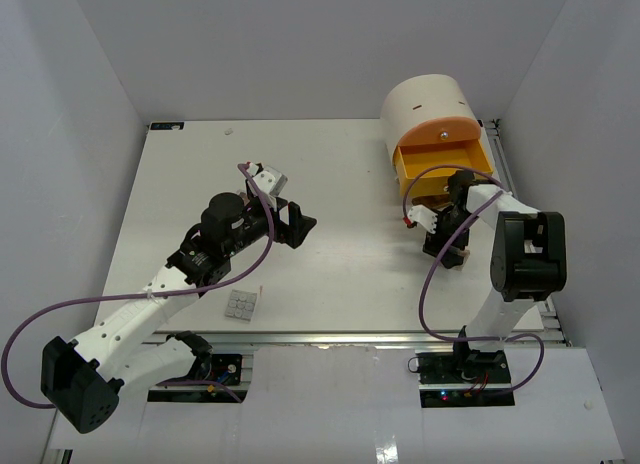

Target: Organize the makeup

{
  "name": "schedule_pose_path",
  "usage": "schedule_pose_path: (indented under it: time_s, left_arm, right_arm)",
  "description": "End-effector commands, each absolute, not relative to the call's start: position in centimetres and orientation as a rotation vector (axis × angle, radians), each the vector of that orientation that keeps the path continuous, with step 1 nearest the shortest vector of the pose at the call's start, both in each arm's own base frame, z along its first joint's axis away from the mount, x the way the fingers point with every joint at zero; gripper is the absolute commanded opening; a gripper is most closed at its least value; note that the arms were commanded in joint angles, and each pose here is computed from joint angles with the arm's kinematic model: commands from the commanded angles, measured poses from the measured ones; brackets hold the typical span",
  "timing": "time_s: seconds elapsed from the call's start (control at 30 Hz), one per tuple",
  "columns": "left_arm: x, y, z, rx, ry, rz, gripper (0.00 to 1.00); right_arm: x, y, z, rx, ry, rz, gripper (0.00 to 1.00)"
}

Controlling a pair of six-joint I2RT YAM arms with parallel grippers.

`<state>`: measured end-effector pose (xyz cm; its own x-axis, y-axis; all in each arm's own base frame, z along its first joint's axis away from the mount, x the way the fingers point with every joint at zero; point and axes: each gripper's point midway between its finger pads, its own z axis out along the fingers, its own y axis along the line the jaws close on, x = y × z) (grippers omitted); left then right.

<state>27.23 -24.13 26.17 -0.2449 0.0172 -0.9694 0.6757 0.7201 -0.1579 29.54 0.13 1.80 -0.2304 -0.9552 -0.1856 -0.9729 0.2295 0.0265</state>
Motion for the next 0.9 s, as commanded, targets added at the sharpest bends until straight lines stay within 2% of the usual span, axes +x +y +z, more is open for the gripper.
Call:
schedule_pose_path:
  time_s: [0.0,0.17,0.23,0.43,0.5,0.57,0.7,0.87]
  left_arm:
    - [27.4,-23.8,27.2,0.546,1.698,-0.67,0.98]
    - [27.3,-23.8,27.2,0.549,1.698,-0.67,0.98]
    - [27.4,-23.7,27.2,0.546,1.698,-0.666,0.98]
    - [27.3,-23.8,27.2,0.549,1.698,-0.669,0.98]
    - [27.4,-23.8,27.2,0.549,1.698,-0.67,0.98]
    - [27.3,-23.8,27.2,0.55,1.699,-0.671,0.98]
    - [27.4,-23.7,27.2,0.545,1.7,-0.664,0.98]
    - [27.4,-23.7,27.2,0.544,1.699,-0.661,0.98]
  right_arm:
    - [28.4,1.1,1.4,-1.835,2.381,0.305,0.9]
    - [28.0,1.2,1.1,-1.811,2.393,0.313,0.91]
    - [27.6,1.2,0.9,-1.811,2.404,0.318,0.98]
    - [26.5,1.3,1.4,-1.795,2.409,0.328,0.66]
    - [26.3,1.6,1.9,-1.787,2.398,0.341,0.46]
    - [26.1,1.7,2.1,-1.781,2.399,0.357,0.31]
    - [26.0,2.1,2.5,-1.757,2.382,0.36,0.27]
    - [26.4,2.3,3.5,-1.712,2.349,0.322,0.26]
